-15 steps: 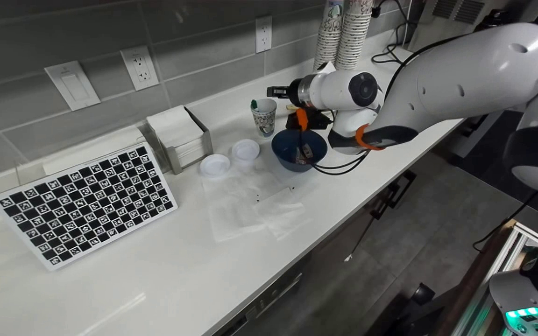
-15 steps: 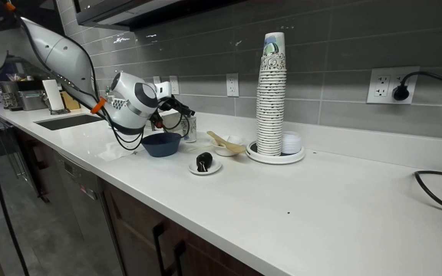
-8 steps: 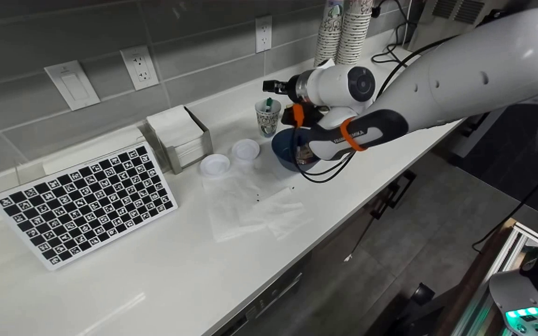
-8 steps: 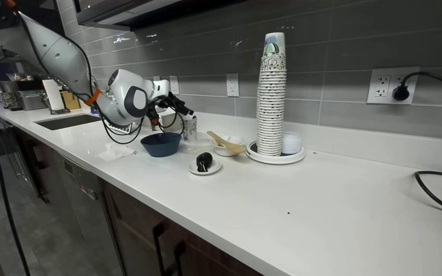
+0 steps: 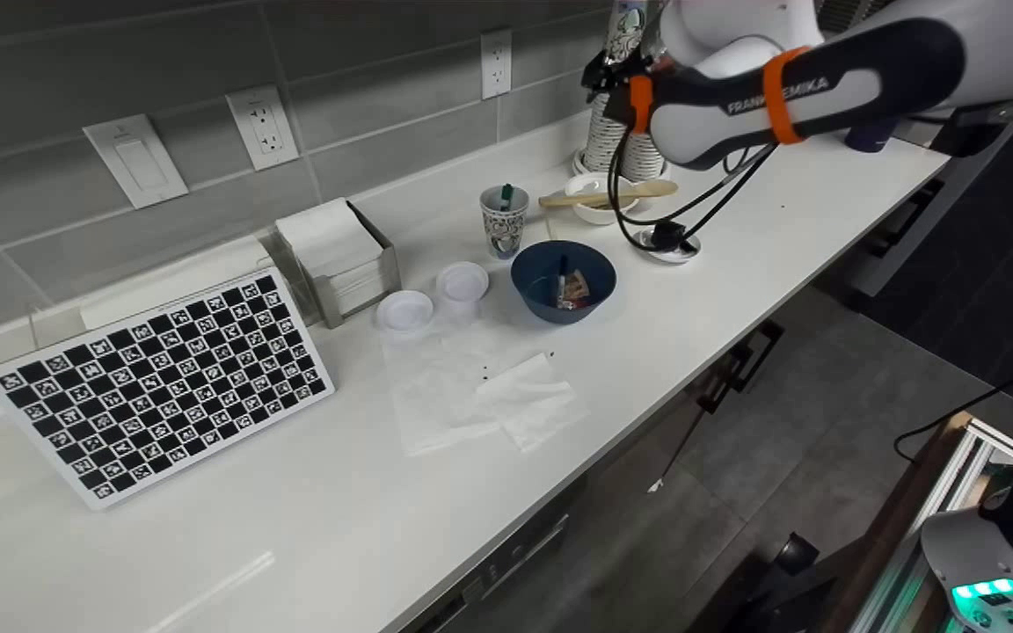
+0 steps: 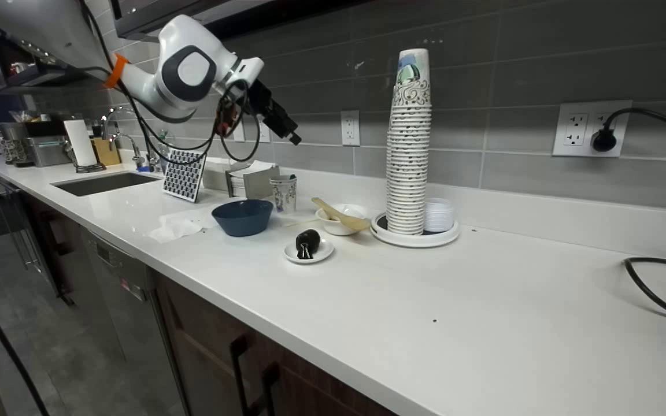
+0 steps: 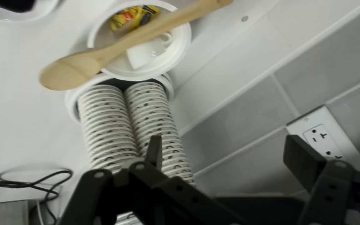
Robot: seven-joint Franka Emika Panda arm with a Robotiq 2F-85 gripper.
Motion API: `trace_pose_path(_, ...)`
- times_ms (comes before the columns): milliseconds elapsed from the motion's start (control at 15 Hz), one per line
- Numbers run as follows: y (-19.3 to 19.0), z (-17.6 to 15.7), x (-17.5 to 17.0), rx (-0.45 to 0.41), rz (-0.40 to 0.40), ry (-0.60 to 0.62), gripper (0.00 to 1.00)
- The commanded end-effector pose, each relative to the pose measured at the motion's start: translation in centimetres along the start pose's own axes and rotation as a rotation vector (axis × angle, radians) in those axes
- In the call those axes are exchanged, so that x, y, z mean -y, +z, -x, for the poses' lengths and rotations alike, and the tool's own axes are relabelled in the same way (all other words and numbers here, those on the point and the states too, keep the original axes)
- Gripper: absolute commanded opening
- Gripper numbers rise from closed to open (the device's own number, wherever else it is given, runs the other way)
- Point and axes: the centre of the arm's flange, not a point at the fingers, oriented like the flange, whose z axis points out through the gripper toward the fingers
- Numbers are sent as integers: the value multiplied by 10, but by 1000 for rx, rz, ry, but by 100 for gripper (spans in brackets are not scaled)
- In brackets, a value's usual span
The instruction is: Put the blue block in the two stacked coffee cups.
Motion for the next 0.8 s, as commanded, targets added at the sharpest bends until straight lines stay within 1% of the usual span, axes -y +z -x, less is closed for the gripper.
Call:
trace_pose_path(0, -76, 12, -31, 188, 70, 36, 100)
trace_pose_path(133, -91, 31, -44, 297, 86, 38, 100)
trace_pose_path(200, -98, 36, -48, 336, 95, 62, 100)
trace_pose_path(333, -110, 48, -59, 376, 91, 164, 100)
trace_pose_path(400, -116, 54, -65, 388, 75, 227, 100)
trace_pose_path(533, -134, 58, -73, 405, 19, 354, 100)
trace_pose_path(733, -170, 58, -92, 421, -74, 539, 100)
